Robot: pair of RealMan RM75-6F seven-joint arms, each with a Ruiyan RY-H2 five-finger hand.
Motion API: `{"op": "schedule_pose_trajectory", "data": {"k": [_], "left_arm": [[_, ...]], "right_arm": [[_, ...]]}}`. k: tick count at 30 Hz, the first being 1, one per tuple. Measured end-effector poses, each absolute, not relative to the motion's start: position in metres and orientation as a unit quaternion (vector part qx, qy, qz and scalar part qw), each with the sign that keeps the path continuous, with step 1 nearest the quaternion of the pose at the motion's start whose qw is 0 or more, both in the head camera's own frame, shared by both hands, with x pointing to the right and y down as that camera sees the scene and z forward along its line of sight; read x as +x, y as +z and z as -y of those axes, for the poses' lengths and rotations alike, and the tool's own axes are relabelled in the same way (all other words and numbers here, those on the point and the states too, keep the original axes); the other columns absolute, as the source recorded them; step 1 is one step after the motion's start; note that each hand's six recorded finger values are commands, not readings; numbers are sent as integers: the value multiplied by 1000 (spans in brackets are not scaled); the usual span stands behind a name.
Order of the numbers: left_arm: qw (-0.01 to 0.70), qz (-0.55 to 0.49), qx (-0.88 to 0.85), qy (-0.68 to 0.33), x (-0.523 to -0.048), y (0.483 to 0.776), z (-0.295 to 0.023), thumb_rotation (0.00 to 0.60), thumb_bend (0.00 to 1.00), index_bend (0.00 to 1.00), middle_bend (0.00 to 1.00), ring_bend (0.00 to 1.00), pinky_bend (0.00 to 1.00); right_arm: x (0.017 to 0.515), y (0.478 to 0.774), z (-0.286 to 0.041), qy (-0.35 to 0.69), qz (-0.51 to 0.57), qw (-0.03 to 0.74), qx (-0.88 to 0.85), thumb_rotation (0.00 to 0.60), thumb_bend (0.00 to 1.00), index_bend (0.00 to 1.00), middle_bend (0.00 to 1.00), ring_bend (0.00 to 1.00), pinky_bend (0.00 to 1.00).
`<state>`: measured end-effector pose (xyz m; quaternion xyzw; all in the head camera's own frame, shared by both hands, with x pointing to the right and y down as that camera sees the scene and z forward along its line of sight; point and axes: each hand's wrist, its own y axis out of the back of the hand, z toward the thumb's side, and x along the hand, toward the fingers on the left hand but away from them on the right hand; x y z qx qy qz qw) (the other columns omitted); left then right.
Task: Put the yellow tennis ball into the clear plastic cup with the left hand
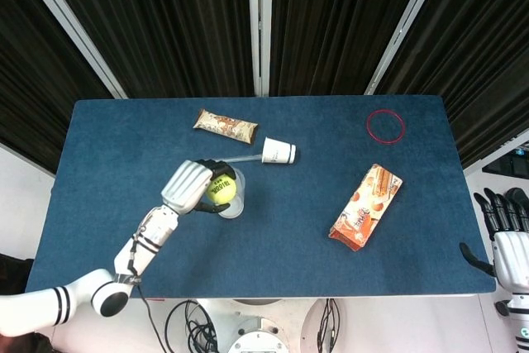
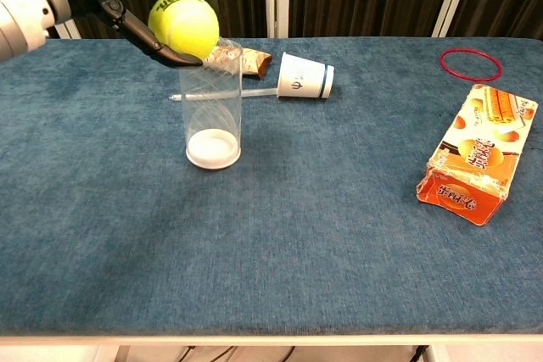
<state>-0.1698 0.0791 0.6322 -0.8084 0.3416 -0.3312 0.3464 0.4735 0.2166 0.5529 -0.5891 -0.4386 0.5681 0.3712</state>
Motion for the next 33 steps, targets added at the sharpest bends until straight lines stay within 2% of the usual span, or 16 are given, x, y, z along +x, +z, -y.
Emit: {"op": "schedule_pose_trajectory", "data": {"k": [14, 16, 21, 24, 33], "left_arm": [[344, -339, -809, -336, -166, 641, -76, 600, 210, 452, 470, 423, 533], [342, -339, -809, -337, -167, 642, -76, 600, 203, 419, 423, 384, 508], [333, -342, -814, -332, -167, 642, -77, 600, 146, 228, 195, 152, 314], [329, -345, -817, -326, -167, 641, -78, 600, 127, 173, 123, 75, 247], [347, -352, -808, -320, -174, 630, -76, 600, 126, 168, 107, 56, 209]], "right_arm": [[475, 555, -215, 570, 439, 369, -589, 600, 205, 0, 0, 0, 0], [476, 555, -215, 570, 440, 369, -588, 600, 205, 0, 0, 0, 0], [476, 555, -216, 570, 440, 369, -588, 600, 205, 0, 0, 0, 0], [476, 555, -216, 570, 440, 369, -588, 600, 205, 0, 0, 0, 0], [477, 554, -215, 569, 440, 370, -588, 600, 205, 0, 0, 0, 0]]}}
